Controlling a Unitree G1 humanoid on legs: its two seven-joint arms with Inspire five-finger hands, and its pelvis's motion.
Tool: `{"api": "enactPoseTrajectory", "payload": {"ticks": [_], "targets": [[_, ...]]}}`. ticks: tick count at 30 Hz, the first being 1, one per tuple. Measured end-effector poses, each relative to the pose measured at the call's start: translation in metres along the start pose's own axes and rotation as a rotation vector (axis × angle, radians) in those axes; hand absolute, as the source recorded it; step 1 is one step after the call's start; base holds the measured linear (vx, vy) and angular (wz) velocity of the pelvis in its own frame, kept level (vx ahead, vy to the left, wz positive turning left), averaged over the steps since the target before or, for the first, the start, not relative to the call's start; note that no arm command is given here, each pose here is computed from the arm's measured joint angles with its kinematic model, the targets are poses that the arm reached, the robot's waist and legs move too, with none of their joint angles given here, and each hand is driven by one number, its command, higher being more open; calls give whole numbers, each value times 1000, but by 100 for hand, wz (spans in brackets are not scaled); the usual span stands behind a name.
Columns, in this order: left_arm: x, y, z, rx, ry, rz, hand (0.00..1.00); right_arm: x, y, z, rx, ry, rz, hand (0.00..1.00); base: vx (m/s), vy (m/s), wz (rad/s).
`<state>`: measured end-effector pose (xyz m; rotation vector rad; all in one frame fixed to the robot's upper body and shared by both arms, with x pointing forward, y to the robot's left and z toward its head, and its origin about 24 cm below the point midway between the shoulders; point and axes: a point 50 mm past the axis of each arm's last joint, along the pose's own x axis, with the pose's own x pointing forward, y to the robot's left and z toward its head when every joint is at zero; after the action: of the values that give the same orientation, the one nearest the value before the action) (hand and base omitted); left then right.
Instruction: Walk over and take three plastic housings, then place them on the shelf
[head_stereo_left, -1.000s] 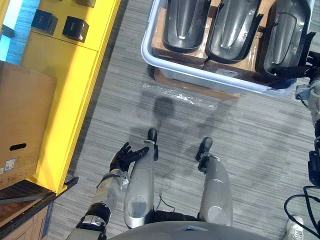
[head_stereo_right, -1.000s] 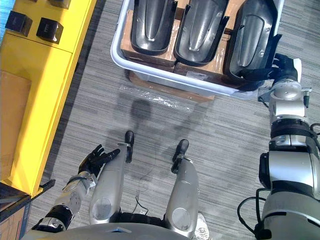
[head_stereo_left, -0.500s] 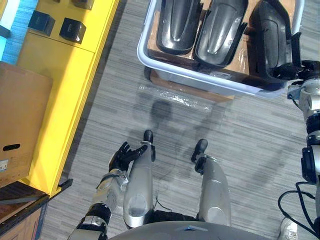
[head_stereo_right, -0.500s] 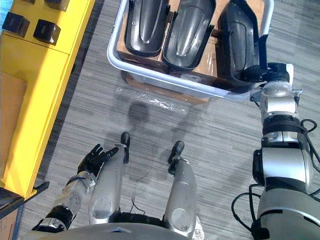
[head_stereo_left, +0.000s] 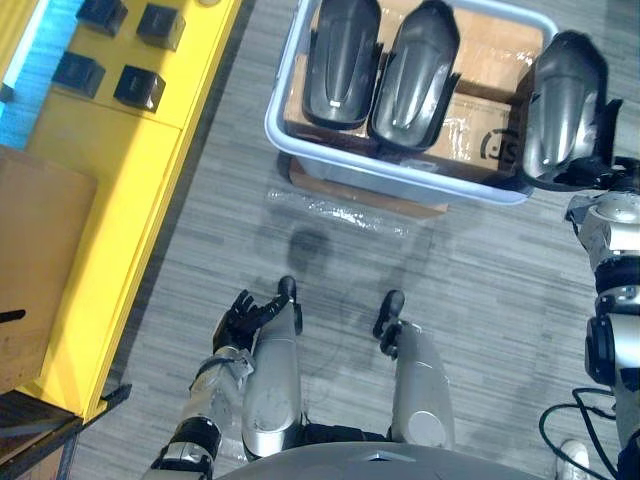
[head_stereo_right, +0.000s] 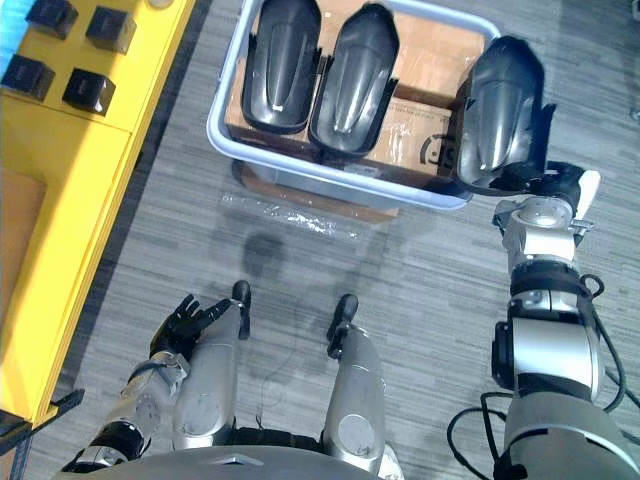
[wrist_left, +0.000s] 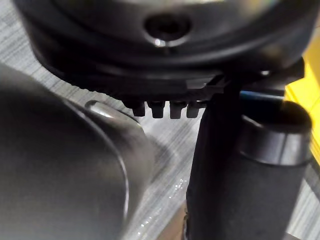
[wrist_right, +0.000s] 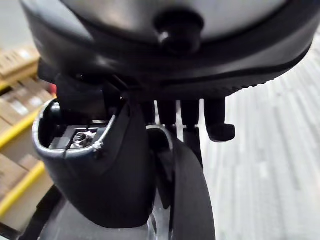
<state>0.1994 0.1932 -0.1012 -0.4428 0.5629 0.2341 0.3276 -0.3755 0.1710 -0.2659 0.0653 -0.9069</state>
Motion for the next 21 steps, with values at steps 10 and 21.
{"api": "enactPoseTrajectory", "payload": {"ticks": [10, 21], "targets": [[-22, -9, 53, -133, -304, 73, 100, -82, -2, -67, 14, -220, -83, 0, 152, -50, 13], [-67, -89, 100, -169, -572, -321, 100, -148, 23, -74, -45, -411, 118, 0, 95, -1, 1]]}}
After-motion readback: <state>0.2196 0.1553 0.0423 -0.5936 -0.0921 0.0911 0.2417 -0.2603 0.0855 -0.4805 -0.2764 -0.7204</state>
